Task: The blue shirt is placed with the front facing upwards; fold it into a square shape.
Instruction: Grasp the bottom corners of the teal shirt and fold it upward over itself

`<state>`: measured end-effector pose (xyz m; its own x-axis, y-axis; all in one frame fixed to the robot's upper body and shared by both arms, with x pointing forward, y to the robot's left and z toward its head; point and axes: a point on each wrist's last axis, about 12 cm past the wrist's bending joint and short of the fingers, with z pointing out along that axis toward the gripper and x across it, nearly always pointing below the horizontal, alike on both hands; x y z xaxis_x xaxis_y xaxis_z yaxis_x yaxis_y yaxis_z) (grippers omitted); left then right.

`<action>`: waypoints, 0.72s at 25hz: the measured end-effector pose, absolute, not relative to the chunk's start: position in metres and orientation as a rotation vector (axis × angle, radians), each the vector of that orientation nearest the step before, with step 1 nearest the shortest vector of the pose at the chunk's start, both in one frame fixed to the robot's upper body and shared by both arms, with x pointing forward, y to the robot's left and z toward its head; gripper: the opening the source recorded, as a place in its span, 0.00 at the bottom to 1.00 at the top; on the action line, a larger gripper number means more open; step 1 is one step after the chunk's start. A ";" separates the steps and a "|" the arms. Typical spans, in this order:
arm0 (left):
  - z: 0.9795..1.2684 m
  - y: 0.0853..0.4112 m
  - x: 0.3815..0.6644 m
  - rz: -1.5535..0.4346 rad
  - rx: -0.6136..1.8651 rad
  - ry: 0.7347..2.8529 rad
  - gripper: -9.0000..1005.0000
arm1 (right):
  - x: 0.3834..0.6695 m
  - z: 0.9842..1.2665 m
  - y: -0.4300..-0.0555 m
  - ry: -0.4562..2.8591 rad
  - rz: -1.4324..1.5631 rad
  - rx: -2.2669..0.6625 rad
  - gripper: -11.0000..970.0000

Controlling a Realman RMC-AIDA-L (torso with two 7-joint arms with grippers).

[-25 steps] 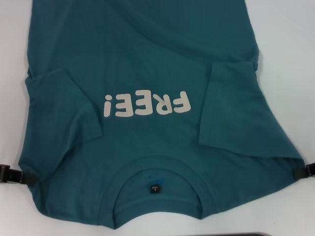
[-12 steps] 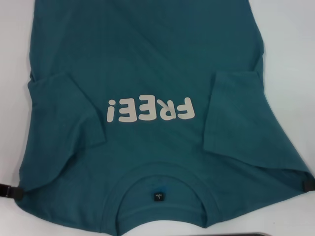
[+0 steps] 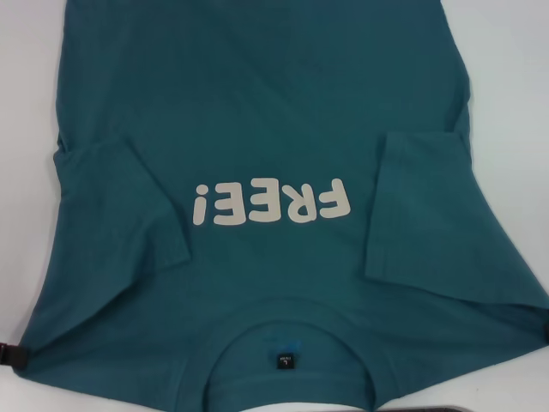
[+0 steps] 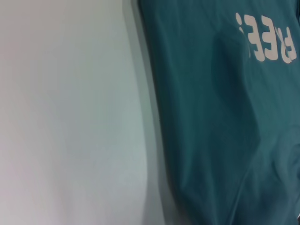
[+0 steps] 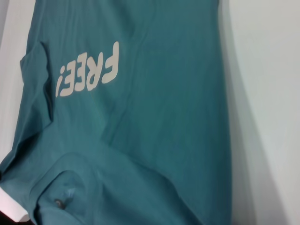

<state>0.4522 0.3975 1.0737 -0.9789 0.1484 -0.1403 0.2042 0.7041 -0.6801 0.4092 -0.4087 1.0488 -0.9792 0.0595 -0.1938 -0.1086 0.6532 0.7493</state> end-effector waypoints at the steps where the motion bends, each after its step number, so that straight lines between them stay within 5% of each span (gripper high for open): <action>1: 1.073 0.398 0.451 -1.143 0.294 2.832 0.02 | 0.408 1.049 -0.410 2.668 1.228 -0.033 0.06; 18: 1.079 0.383 0.458 -1.243 0.401 2.727 0.02 | 0.414 1.056 -0.407 2.595 1.267 -0.077 0.06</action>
